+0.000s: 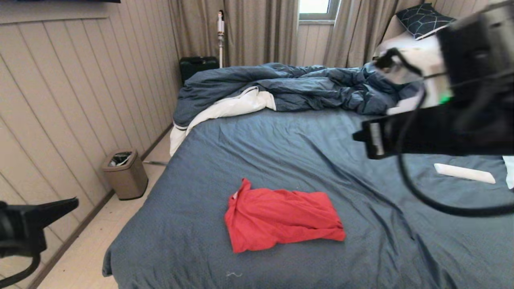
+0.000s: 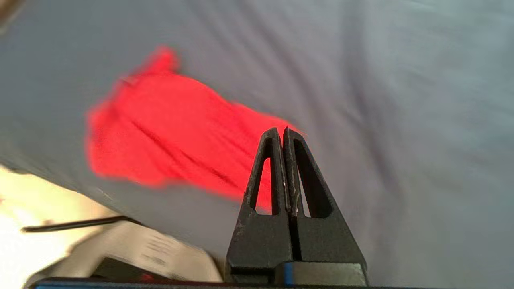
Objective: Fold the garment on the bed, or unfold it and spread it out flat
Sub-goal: Unford the red T-shirt
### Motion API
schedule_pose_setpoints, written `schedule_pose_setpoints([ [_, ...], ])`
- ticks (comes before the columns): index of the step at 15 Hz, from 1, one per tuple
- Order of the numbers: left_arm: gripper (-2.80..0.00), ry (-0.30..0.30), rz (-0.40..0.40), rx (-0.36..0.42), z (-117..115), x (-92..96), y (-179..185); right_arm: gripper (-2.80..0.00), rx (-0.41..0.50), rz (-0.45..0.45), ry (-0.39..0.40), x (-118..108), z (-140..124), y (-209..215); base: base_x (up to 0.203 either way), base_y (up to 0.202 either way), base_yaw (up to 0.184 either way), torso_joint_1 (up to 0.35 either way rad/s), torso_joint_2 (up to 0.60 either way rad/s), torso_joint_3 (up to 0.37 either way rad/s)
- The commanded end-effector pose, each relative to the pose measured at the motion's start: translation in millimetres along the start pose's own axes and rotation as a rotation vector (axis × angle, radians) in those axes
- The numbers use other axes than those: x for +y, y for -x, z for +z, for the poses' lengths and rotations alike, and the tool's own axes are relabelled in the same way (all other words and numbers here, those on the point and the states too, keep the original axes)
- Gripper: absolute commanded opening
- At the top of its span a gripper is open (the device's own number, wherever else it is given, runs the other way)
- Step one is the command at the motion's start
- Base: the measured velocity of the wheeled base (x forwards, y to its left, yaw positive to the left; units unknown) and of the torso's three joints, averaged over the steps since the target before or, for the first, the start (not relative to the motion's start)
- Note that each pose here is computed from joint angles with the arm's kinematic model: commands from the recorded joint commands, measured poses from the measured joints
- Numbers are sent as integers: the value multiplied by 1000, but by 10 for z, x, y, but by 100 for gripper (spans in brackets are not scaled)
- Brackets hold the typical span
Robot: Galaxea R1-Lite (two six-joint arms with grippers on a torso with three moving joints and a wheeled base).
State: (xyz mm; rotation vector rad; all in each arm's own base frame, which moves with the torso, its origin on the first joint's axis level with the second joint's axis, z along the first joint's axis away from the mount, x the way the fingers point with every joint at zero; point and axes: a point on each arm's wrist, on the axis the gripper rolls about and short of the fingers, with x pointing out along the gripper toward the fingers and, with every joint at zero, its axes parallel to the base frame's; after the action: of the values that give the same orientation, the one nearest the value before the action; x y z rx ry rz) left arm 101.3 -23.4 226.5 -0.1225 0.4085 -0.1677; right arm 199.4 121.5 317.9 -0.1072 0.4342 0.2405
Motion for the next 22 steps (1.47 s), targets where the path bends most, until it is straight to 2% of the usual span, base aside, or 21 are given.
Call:
schedule_pose_setpoints([
  [1, -280, -10, 5, -123, -195, 64, 506, -280, -162, -69, -71, -439, -308, 1001, 0, 0, 0, 0, 0, 0],
  [3, -280, -29, -8, -120, -458, 103, 702, -280, -148, -232, -104, -656, -950, 1357, 0, 0, 0, 0, 0, 0],
  [5, -280, -36, -8, -96, -742, 146, 762, -280, -172, -386, -145, -726, -1550, 1639, 0, 0, 0, 0, 0, 0],
  [7, -280, -35, -5, -86, -945, 178, 764, -280, -186, -474, -164, -699, -2081, 1744, 0, 0, 0, 0, 0, 0],
  [9, -280, -38, -6, -126, -1102, 202, 824, -280, -139, -529, -189, -662, -2555, 1618, 0, 0, 0, 0, 0, 0],
  [10, -280, -38, -1, -142, -1185, 217, 837, -280, -121, -542, -218, -655, -2670, 1535, 0, 0, 0, 0, 0, 0],
  [13, -280, -43, 122, -102, -1386, 278, 699, -280, -133, -547, -254, -652, -2801, 1375, 0, 0, 0, 0, 0, 0],
  [14, -280, -47, 144, -119, -1416, 289, 658, -280, -133, -588, -254, -658, -2810, 1371, 0, 0, 0, 0, 0, 0],
  [16, -280, -58, 159, -139, -1546, 316, 531, -280, -103, -751, -263, -662, -2840, 1385, 0, 0, 0, 0, 0, 0],
  [18, -280, -74, 150, -135, -1663, 334, 448, -280, -106, -849, -275, -633, -2881, 1421, 0, 0, 0, 0, 0, 0],
  [20, -280, -70, 123, -140, -1666, 328, 445, -280, -110, -923, -279, -623, -2924, 1433, 0, 0, 0, 0, 0, 0],
  [22, -280, -74, 127, -159, -1658, 329, 440, -280, -177, -856, -285, -606, -2974, 1442, 0, 0, 0, 0, 0, 0],
])
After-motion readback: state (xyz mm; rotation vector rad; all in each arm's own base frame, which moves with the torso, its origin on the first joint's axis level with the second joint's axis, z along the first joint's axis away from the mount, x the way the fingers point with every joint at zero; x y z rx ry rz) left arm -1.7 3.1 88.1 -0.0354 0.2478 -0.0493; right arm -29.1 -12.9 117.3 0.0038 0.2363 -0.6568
